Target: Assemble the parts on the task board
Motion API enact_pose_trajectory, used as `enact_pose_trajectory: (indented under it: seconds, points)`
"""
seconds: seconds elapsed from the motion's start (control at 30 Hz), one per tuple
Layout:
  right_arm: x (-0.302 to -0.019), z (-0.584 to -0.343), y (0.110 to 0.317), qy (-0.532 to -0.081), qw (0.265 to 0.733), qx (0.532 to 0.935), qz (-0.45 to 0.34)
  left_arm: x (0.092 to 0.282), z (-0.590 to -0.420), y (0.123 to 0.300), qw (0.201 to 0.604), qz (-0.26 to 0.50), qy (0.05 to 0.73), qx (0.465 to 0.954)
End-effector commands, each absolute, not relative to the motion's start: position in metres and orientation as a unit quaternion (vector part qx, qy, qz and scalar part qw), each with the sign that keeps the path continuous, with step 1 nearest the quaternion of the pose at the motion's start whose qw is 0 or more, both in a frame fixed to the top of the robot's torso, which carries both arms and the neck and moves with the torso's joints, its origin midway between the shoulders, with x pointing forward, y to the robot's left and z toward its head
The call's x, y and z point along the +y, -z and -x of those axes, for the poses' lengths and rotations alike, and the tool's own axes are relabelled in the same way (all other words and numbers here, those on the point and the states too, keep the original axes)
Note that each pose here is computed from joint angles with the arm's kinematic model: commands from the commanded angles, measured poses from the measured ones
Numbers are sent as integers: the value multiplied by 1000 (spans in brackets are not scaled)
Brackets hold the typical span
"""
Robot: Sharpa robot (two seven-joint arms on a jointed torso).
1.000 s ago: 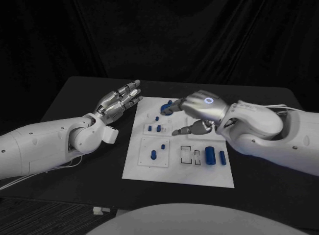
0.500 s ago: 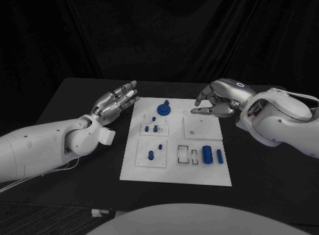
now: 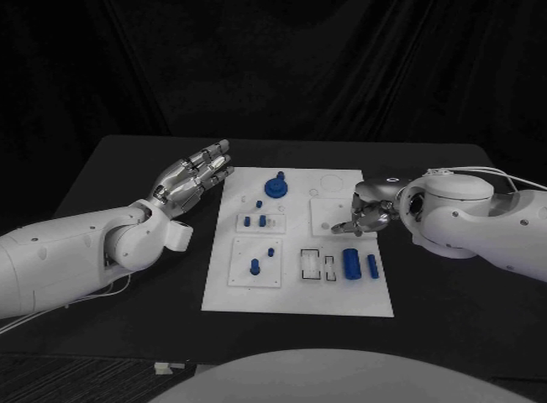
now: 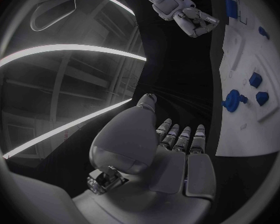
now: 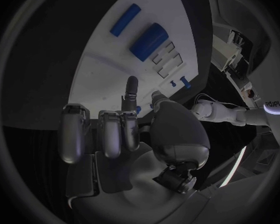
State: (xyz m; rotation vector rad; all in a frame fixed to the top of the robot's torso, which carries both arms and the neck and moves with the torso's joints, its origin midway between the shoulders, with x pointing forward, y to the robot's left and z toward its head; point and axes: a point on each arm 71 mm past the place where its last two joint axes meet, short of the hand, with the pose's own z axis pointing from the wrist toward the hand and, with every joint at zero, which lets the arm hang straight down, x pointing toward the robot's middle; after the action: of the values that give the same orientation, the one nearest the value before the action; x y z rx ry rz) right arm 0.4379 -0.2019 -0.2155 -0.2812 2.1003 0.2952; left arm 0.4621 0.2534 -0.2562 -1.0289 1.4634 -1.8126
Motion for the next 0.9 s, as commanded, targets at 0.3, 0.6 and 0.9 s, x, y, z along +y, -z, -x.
enact_pose_trajectory:
  seconds: [0.3, 0.6, 0.9]
  points:
    - [-209, -432, 228, -40, 438, 890, 117, 252, -461, 255, 293, 382, 690, 540]
    - [-210, -430, 229, -41, 434, 894, 109, 252, -462, 255, 292, 382, 690, 541]
    - [-212, -430, 233, -48, 428, 897, 96, 252, -462, 256, 291, 383, 689, 543]
